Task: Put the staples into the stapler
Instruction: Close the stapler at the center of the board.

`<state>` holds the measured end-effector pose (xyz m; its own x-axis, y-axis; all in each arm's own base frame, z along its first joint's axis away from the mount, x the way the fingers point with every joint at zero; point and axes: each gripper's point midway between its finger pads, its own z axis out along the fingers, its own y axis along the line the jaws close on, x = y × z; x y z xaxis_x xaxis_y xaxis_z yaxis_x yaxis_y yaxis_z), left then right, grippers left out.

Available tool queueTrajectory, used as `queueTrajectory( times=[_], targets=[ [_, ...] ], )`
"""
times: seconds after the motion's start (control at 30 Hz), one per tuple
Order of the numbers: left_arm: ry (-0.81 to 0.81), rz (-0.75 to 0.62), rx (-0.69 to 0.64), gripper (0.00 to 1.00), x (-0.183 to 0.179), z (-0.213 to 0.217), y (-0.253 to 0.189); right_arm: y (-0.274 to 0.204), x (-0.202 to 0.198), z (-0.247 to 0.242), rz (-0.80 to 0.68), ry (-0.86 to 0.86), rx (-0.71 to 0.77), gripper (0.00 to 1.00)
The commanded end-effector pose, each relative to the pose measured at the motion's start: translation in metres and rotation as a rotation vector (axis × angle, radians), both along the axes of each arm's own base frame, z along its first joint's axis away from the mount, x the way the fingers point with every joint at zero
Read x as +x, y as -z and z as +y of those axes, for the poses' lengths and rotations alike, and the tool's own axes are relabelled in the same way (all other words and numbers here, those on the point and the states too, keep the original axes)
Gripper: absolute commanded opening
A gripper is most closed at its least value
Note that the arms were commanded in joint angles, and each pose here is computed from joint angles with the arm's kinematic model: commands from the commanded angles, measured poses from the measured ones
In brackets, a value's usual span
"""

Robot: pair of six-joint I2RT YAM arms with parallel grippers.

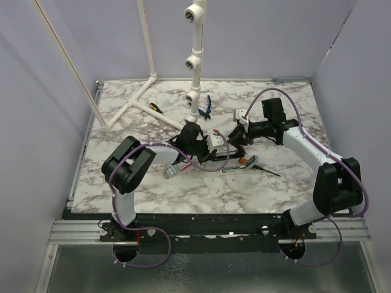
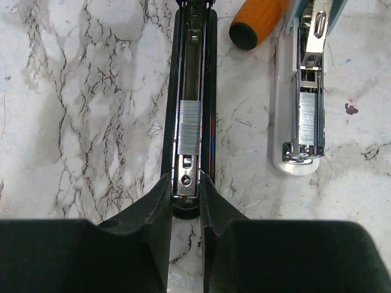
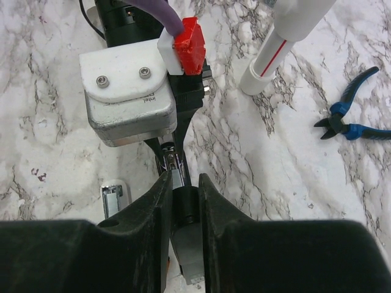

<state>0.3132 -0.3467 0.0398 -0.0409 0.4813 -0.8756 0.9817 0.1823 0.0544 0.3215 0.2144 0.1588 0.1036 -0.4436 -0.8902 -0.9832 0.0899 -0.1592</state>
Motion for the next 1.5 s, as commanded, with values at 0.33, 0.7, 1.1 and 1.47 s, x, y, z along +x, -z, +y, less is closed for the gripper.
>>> queueTrajectory(
  times=[0.33, 0.7, 1.1, 1.47],
  targets=[
    [0.016, 0.027, -0.023, 0.0, -0.005, 0.001, 0.007, 0.054, -0.001, -0.011, 0.141, 0.083, -0.118, 0.18],
    [0.008, 0.034, -0.028, 0.0, -0.006, 0.002, 0.01, 0.062, -0.004, -0.006, 0.161, 0.083, -0.117, 0.18],
    [0.003, 0.019, -0.045, 0.0, -0.006, 0.002, 0.009, 0.078, -0.004, 0.002, 0.191, 0.094, -0.131, 0.18],
    [0.001, 0.018, -0.05, 0.0, -0.008, 0.003, 0.011, 0.089, -0.001, 0.006, 0.22, 0.122, -0.138, 0.18]
  ],
)
